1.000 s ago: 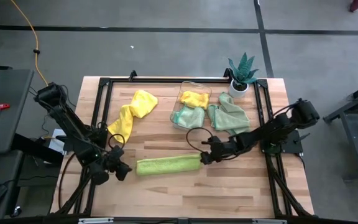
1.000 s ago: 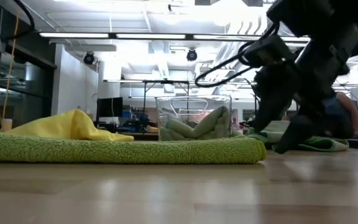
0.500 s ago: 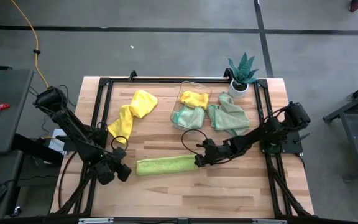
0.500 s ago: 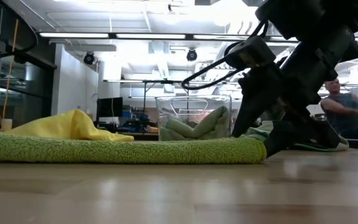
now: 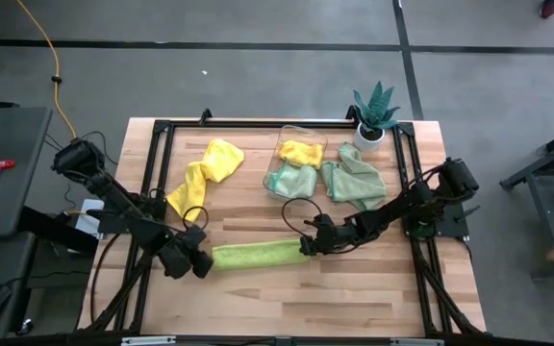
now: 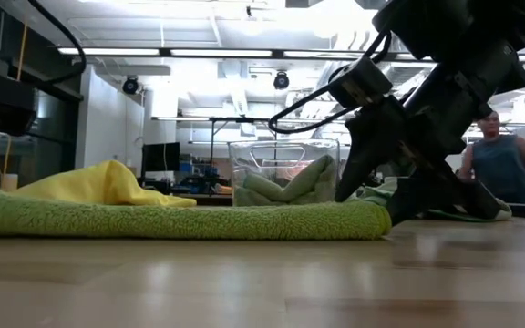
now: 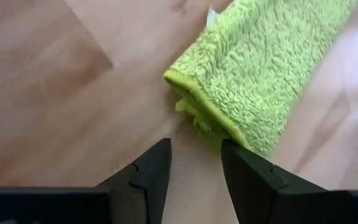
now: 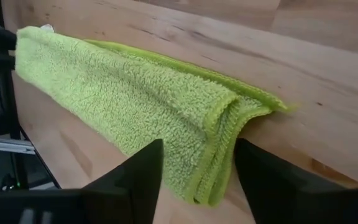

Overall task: Fold microfiber towels
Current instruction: Fold the green towel

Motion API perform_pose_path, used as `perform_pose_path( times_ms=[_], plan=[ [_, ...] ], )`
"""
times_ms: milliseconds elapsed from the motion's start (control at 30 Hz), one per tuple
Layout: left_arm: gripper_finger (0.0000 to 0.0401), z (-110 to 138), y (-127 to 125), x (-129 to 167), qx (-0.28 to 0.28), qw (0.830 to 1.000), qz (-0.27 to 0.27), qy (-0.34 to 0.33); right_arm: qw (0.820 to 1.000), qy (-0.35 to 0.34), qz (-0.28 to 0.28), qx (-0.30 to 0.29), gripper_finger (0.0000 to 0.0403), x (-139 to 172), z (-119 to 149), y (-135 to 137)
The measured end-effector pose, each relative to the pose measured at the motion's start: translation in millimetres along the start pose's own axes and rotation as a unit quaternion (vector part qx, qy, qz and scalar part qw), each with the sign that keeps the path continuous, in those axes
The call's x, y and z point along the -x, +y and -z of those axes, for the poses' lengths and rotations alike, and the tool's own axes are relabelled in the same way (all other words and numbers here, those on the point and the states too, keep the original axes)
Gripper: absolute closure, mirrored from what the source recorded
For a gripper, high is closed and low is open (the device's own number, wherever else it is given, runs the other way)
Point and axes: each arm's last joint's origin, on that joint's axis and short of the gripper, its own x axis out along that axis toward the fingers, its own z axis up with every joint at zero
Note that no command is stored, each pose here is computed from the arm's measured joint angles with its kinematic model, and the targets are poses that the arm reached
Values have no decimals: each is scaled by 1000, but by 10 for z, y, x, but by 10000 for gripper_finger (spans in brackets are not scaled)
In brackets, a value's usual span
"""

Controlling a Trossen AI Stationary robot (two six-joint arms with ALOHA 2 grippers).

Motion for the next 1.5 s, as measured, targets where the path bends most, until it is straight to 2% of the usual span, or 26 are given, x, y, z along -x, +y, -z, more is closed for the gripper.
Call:
perform_pose_path(
  times_ms=[133,267,333,433,633,733,867,967,1200,1300,1500],
  plan=[
    [289,-79,4,-27,-7,1000,-7,-14,1000,-8,11,-10,272,-4,1,-24],
    [311,-109,2,-34,-33,999,-7,-21,1000,-14,23,-4,368,-5,-1,-51],
    [321,-114,0,-11,-42,999,-4,-19,999,-18,25,7,392,14,-3,-48],
    [331,-124,19,29,-46,999,-7,-12,998,-24,53,16,391,81,-14,-70],
    [344,-157,16,144,-55,998,11,-9,987,-39,150,49,400,403,19,-180],
    [349,-166,-45,183,-99,994,45,-11,978,-40,197,55,401,620,32,-241],
    [372,-200,-226,217,-155,982,107,-28,973,-28,222,60,402,897,40,-260],
    [396,-311,-439,229,-189,973,117,-67,976,-25,210,60,402,1020,40,-232],
    [400,-729,-918,35,-279,947,71,-142,983,-22,175,55,402,1025,44,-164],
    [401,-859,-1026,-150,-310,938,33,-150,985,-21,161,53,402,1018,47,-138],
    [401,-923,-1066,-566,-328,938,-13,-113,989,-15,140,50,403,1018,54,-79]
  ],
)
